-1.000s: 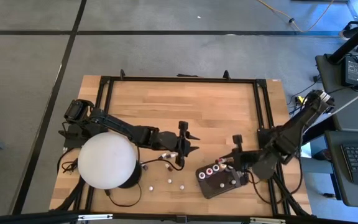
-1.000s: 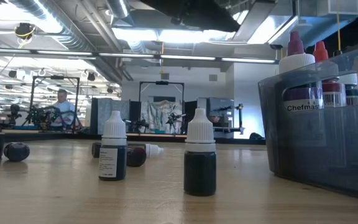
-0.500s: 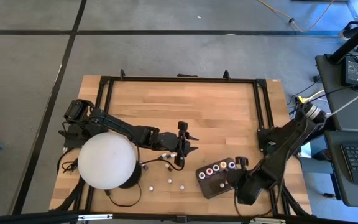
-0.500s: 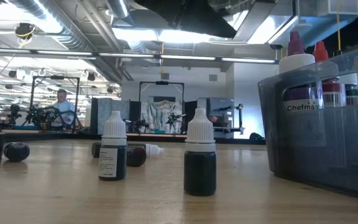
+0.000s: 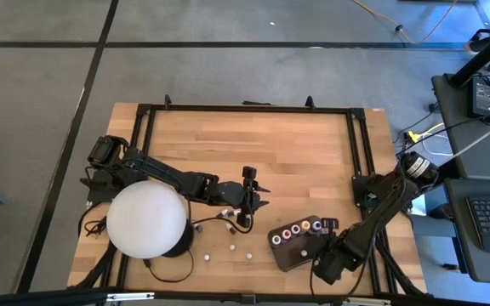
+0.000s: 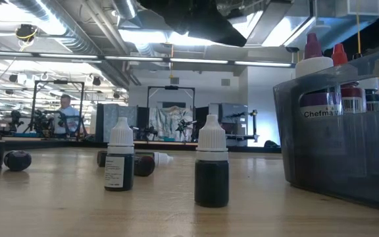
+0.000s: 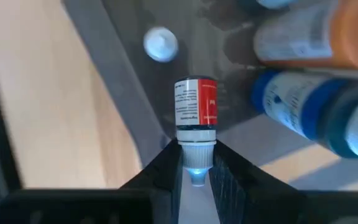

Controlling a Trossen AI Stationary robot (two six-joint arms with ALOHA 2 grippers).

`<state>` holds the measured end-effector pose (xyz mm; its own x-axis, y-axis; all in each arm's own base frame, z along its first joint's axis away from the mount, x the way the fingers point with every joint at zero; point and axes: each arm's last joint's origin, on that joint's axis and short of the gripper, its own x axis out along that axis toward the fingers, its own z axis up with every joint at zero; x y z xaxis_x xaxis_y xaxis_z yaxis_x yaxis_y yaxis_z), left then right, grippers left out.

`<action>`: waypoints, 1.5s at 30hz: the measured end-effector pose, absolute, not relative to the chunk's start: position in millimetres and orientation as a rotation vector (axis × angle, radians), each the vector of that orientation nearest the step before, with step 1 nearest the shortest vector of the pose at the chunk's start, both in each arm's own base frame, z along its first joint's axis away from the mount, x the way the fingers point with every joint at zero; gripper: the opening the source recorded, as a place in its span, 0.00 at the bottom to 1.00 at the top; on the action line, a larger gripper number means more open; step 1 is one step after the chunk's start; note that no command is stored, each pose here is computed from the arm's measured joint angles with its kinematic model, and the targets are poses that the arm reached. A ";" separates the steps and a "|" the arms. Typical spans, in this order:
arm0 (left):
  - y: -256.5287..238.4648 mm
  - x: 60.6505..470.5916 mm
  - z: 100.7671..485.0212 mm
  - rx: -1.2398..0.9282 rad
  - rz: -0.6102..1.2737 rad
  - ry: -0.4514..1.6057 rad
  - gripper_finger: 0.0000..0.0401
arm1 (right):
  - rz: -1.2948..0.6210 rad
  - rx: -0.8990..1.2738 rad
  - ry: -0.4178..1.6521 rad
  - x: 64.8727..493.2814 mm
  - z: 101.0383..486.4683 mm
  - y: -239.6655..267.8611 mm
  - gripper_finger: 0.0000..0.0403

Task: Pick & Place food coloring
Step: Put the left small red food coloring bottle into the bin

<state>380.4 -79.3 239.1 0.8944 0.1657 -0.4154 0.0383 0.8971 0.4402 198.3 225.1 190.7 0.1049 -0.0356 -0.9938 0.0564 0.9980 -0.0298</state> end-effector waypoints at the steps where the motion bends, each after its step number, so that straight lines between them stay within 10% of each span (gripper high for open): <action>1: -79.3 380.4 239.0 0.457 0.068 0.464 0.40 | -0.077 0.005 1.475 197.5 191.8 224.1 0.17; 24: -79.2 379.9 238.3 0.462 0.066 0.473 0.39 | 0.403 -1.063 1.329 195.8 189.0 234.3 0.17; 45: -78.4 379.8 238.4 0.469 0.094 0.477 0.39 | 0.379 -1.240 1.338 192.4 161.0 247.4 0.19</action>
<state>379.8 -78.4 238.4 0.8864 0.1943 -0.4202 0.0211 0.8898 0.4559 192.4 247.4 161.0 0.2823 -0.4212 -0.8619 -0.8105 0.3760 -0.4492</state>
